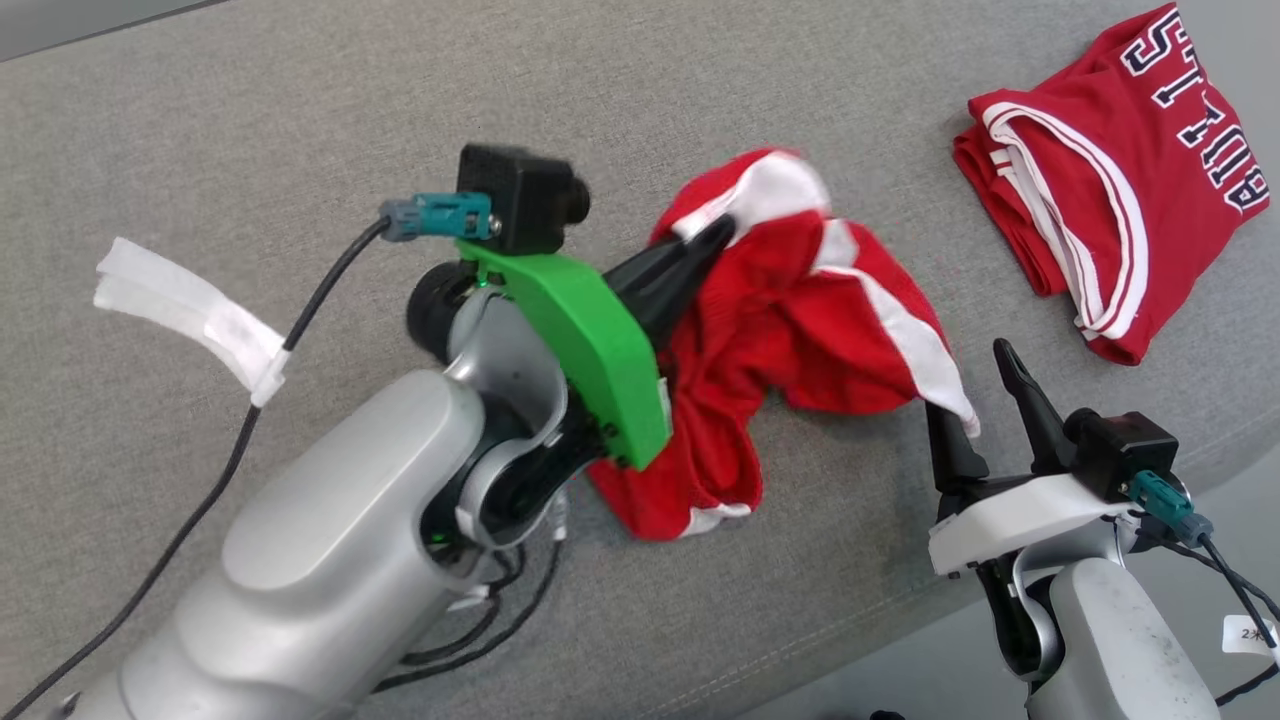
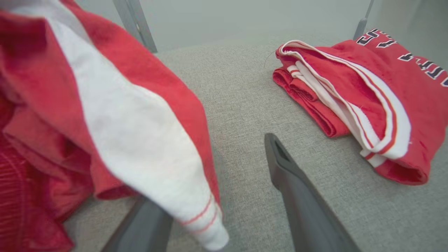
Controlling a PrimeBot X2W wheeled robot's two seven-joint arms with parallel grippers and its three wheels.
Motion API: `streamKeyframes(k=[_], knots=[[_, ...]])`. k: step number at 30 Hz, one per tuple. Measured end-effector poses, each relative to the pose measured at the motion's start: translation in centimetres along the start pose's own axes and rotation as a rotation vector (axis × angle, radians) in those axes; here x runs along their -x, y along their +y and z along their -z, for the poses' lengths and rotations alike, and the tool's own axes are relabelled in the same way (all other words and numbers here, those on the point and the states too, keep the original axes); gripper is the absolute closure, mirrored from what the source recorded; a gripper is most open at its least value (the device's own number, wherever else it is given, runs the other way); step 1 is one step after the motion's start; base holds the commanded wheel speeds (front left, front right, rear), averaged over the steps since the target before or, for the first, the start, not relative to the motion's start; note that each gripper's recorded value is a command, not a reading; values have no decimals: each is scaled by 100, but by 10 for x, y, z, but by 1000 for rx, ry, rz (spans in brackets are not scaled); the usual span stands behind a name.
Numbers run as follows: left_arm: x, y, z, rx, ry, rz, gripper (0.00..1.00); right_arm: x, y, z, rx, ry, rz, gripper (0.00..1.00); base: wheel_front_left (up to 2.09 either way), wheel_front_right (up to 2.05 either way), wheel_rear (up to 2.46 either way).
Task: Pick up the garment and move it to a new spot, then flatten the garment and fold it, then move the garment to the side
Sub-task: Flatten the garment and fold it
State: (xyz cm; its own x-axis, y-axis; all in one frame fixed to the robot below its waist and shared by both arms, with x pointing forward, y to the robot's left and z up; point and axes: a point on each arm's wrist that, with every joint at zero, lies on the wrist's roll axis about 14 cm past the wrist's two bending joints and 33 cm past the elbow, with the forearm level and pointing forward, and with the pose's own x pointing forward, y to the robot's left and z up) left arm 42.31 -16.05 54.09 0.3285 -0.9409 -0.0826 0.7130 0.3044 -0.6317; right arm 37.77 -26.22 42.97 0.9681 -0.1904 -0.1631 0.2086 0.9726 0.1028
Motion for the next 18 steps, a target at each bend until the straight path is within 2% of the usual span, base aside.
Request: streamKeyframes(k=[2,5,10,12,13,15,16,17,18], knots=[[12,33,31,-25,108,-87,100,-2,2,2,0,5,-4,0,0,0,0],[36,58,72,13,224,-148,100,-4,3,3,5,8,-7,0,0,0,0],[74,96,84,68,199,-271,100,-8,4,9,32,24,-14,0,0,0,0],[84,102,82,94,158,-302,89,-10,8,12,41,30,-28,0,0,0,0],[88,102,81,104,138,-306,89,-12,11,13,46,31,-36,0,0,0,0],[93,102,74,116,91,-316,75,-15,16,14,52,32,-52,0,0,0,0],[95,101,71,115,75,-319,73,-17,20,14,57,32,-62,0,0,0,0],[97,100,69,115,59,-319,65,-19,23,15,62,32,-72,0,0,0,0],[98,98,67,118,44,-320,54,-20,27,15,67,32,-83,0,0,0,0]])
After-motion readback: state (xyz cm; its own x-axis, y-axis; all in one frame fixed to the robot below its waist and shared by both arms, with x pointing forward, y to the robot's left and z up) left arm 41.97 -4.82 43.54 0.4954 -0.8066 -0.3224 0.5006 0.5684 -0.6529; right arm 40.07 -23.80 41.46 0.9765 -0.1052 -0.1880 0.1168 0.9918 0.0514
